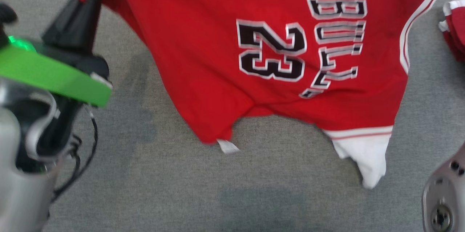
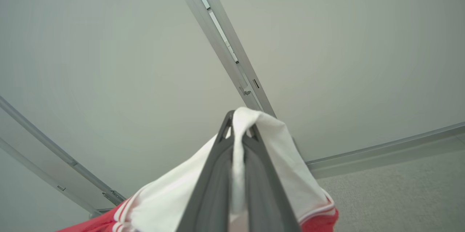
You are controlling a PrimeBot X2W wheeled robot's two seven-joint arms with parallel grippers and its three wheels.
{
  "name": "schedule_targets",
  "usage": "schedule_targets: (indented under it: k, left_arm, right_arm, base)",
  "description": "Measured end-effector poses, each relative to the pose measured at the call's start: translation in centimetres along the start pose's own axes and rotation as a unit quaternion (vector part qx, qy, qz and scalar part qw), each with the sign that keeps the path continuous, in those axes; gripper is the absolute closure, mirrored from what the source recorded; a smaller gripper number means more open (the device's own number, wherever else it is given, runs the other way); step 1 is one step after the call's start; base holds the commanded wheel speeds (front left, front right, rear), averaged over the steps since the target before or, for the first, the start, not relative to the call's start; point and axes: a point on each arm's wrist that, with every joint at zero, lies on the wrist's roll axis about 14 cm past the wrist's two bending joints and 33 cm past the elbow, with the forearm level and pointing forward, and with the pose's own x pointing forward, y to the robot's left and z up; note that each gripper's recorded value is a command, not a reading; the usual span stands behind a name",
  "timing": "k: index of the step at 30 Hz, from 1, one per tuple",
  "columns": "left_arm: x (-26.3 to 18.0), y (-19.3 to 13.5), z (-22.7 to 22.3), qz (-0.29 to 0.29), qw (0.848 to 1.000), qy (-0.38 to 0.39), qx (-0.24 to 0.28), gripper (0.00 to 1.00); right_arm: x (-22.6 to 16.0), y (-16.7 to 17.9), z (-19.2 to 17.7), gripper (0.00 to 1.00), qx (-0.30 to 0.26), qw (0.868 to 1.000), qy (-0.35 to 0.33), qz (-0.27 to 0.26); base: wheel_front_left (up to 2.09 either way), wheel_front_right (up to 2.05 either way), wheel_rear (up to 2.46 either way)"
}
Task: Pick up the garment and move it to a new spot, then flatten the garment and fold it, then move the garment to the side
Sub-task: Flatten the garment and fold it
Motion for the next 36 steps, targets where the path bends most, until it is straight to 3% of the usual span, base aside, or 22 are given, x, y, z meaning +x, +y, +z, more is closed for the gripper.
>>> schedule_targets:
  k: [11,12,13,15,18,22,27,29,31,32,36]
  left_arm:
    - [13.9,5.7,10.0,0.023,0.989,-0.057,0.137,1.00]
    - [14.9,6.4,11.0,0.032,0.985,-0.075,0.149,1.00]
    - [16.3,7.4,13.7,0.047,0.972,-0.121,0.196,1.00]
    - [17.3,8.3,15.9,0.059,0.962,-0.167,0.209,1.00]
    - [18.9,9.9,14.8,0.063,0.957,-0.170,0.227,1.00]
    - [20.4,13.2,6.8,0.062,0.968,-0.105,0.219,1.00]
    - [17.2,16.2,-7.0,0.061,0.979,0.020,0.196,1.00]
    - [13.5,15.8,-13.4,0.046,0.980,0.085,0.174,1.00]
    - [11.2,15.3,-15.1,0.046,0.983,0.101,0.148,1.00]
    - [9.5,14.5,-15.6,0.041,0.985,0.104,0.132,1.00]
    - [4.8,13.5,-16.5,0.067,0.989,0.107,0.071,1.00]
  right_arm:
    - [15.5,3.0,6.0,1.00,-0.022,0.994,-0.111,-0.010]
    - [16.6,3.9,6.0,1.00,-0.022,0.992,-0.120,0.002]
    - [18.5,5.3,5.6,1.00,-0.020,0.990,-0.137,0.024]
    - [19.9,6.7,5.5,1.00,-0.012,0.987,-0.156,0.046]
    - [21.7,7.5,3.2,1.00,0.002,0.986,-0.148,0.071]
    - [22.7,6.3,-5.1,1.00,0.019,0.994,-0.071,0.080]
    - [18.3,2.7,-16.1,1.00,0.075,0.994,0.041,0.067]
    - [13.0,-0.1,-21.1,1.00,0.124,0.987,0.097,0.034]
    - [9.0,-2.0,-22.9,1.00,0.134,0.983,0.127,0.007]
    - [5.0,-2.4,-23.8,1.00,0.149,0.976,0.157,-0.002]
    - [-2.8,-3.5,-23.8,1.00,0.167,0.965,0.198,-0.034]
  base:
    - [0.00,0.00,0.00]
    - [0.00,0.00,0.00]
    - [0.00,0.00,0.00]
    - [0.00,0.00,0.00]
    - [0.00,0.00,0.00]
    - [0.00,0.00,0.00]
    - [0.00,0.00,0.00]
    - [0.00,0.00,0.00]
    - [0.00,0.00,0.00]
    - [0.00,0.00,0.00]
    - [0.00,0.00,0.00]
